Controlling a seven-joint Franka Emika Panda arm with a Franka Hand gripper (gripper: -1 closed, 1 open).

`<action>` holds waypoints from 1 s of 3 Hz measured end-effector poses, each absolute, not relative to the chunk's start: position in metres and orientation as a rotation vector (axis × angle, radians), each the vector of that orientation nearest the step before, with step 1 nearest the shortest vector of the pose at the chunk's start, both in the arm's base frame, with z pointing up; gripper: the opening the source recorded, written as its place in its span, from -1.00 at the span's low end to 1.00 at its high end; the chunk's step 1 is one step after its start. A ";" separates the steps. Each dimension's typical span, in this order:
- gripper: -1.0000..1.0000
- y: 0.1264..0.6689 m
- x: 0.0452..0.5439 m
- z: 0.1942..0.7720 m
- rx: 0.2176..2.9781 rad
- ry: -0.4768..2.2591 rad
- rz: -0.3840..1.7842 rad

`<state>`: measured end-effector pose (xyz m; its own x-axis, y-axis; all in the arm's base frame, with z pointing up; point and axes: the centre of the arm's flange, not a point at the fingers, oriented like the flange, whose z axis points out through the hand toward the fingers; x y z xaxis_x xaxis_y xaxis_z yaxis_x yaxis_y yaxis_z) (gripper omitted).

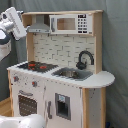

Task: Play with the kitchen

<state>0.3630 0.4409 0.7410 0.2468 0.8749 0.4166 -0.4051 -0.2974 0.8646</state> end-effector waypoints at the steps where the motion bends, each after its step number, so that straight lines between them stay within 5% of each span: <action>1: 1.00 0.439 0.375 0.744 1.372 0.431 1.348; 3: 1.00 0.435 0.410 0.748 1.423 0.316 1.315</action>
